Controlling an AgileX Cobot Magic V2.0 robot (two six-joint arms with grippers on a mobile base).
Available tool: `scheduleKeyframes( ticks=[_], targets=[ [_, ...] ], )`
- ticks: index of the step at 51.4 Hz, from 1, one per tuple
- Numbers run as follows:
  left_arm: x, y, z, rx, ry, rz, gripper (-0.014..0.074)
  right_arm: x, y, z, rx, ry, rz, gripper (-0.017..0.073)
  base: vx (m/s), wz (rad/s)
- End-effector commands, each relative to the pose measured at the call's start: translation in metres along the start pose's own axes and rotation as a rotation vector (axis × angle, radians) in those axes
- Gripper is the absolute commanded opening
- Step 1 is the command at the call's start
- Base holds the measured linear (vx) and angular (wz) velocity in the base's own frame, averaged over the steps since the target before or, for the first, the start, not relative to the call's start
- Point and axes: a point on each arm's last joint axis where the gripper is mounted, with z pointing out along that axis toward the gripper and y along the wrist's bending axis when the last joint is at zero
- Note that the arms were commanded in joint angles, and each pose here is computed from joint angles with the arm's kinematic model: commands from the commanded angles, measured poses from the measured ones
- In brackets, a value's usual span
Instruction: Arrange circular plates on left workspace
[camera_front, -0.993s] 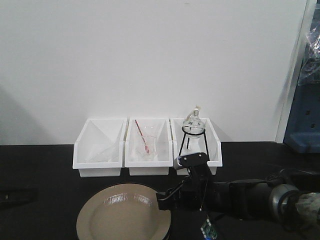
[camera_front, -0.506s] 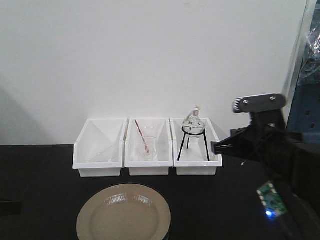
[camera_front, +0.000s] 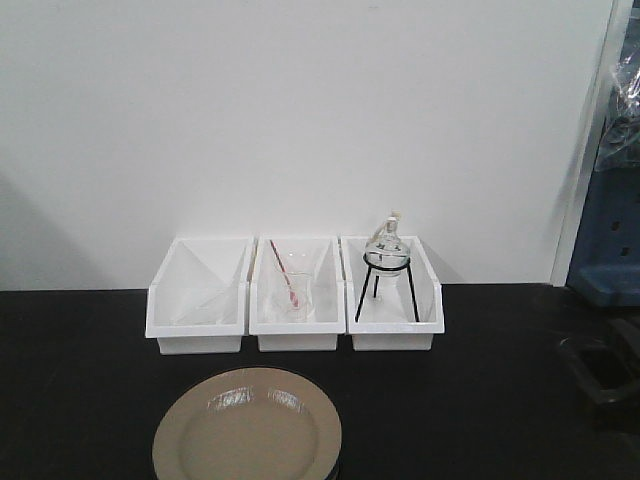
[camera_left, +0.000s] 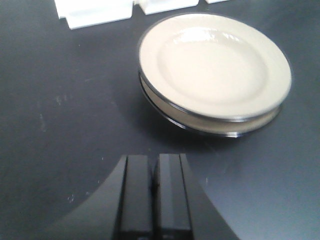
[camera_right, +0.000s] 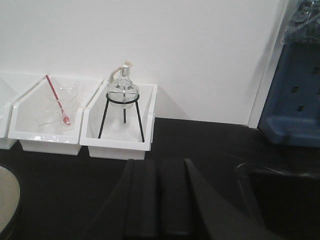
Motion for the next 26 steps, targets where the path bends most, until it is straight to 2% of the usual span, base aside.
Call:
scheduleKeyframes(
  ticks=[1, 5, 14, 26],
  targets=[
    [-0.004, -0.009, -0.014, -0.041, -0.114, 0.001, -0.0001, -0.007, -0.003, -0.010, -0.008, -0.050, -0.008, -0.0006, 0.00, 0.00],
    [-0.001, -0.016, -0.021, -0.043, -0.141, 0.012, -0.0001, -0.003, -0.003, -0.011, -0.010, -0.037, 0.011, -0.0004, 0.00, 0.00],
    [0.000, -0.031, -0.033, 0.000, -0.177, 0.063, -0.0001, 0.002, -0.003, -0.011, -0.010, -0.026, 0.009, -0.0004, 0.00, 0.00],
    [0.001, -0.040, -0.039, 0.042, -0.187, 0.094, -0.0001, 0.002, -0.002, -0.011, -0.010, -0.025, 0.009, -0.0004, 0.00, 0.00]
  ],
)
